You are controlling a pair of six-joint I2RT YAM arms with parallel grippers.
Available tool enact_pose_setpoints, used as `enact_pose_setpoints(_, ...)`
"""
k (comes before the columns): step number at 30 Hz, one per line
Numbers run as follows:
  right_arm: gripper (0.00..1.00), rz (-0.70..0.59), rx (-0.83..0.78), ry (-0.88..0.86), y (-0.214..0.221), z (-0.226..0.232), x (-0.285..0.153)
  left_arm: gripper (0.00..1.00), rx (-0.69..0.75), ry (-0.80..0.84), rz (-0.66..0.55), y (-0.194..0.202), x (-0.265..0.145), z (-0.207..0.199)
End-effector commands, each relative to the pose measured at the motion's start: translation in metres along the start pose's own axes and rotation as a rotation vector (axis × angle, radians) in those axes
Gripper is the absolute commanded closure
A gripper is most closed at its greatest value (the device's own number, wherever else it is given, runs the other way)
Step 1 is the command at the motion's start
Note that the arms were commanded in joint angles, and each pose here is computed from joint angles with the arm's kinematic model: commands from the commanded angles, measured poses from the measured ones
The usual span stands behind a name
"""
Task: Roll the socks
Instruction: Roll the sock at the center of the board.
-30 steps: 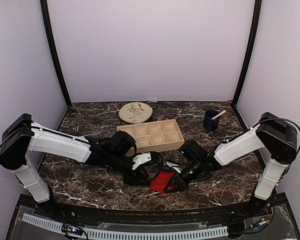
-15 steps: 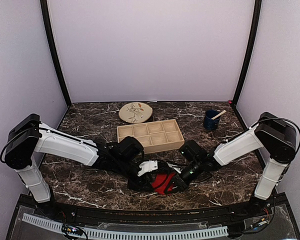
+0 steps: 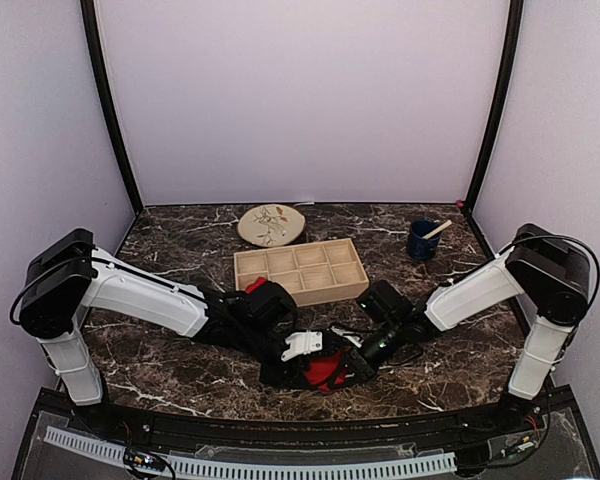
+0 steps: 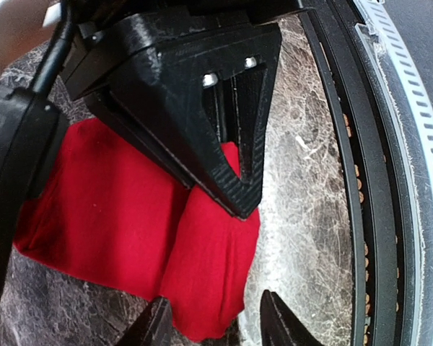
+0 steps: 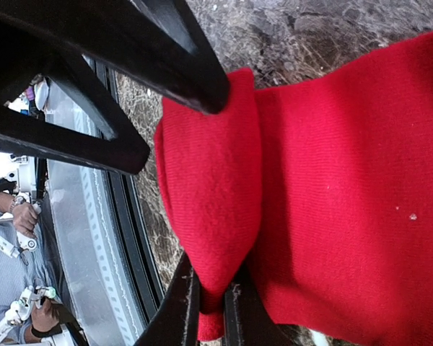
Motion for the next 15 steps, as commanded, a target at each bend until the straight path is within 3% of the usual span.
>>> enact_pose_setpoints(1, 1.00, 0.003, 0.006, -0.016, -0.003, -0.001, 0.001, 0.56, 0.037, 0.001, 0.003, -0.008, 0.003, -0.002)
enact_pose_setpoints(15, 1.00, 0.014, 0.008, -0.031, -0.002, 0.000, 0.001, 0.56, 0.073, -0.005, 0.024, -0.008, 0.014, -0.004)
Point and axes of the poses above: each gripper's point midway between its finger pads, its own x axis out along the fingers, its own z axis along the line the jaws close on, y = z × x, the point moved 7 cm from there along -x, back along the fingers, and after that the axes turned 7 degrees about -x, right-handed, at the moved point
